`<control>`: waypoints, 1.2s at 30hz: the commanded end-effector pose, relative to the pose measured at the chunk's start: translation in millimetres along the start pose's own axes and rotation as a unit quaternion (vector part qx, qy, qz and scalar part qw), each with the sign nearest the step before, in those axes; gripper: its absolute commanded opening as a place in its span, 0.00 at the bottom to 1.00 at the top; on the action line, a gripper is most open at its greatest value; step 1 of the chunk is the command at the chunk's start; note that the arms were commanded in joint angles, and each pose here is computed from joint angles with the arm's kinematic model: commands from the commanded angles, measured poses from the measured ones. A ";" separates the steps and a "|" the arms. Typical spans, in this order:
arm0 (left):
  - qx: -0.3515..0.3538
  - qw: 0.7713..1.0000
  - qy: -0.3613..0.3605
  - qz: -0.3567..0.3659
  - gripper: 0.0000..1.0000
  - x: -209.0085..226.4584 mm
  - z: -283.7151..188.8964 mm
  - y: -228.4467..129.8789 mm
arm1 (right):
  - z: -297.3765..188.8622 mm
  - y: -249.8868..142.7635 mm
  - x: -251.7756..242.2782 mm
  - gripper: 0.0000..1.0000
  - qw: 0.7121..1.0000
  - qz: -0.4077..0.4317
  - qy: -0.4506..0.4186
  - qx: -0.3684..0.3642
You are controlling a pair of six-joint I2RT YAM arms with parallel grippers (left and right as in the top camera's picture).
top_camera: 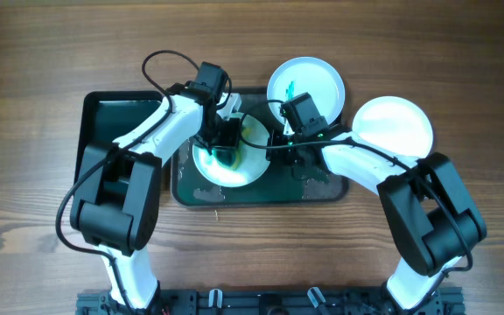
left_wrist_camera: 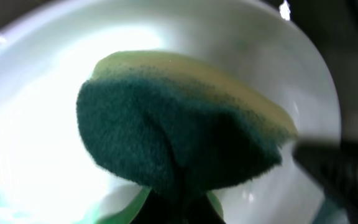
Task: Clean dirty plates on tray and stack at the side
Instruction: 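Scrub the held plate with the sponge in the left gripper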
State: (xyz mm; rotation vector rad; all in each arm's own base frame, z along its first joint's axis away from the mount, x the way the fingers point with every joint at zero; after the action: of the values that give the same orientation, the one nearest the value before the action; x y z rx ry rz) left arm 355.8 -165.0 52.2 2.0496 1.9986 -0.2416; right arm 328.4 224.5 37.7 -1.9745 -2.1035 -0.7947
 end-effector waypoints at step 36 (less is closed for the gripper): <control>-0.091 0.910 0.353 -0.198 0.04 84.9 -12.5 -14.9 | 1.5 -4.2 4.0 0.04 0.998 0.007 0.046 0.034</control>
State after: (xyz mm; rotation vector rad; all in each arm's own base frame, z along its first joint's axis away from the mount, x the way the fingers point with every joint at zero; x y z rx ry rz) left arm 347.5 -135.9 46.3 1.8099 2.5227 0.2554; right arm 325.0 224.5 37.1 -1.9074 -2.0530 -0.7897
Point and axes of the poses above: each gripper's point midway between its finger pads, its own z axis out along the fingers, its own x axis along the line the jaws close on, y = z × x, the point moved 4 cm from there along -z, back along the fingers, and after that the axes turned 9 degrees about -z, right-handed, at the moved point
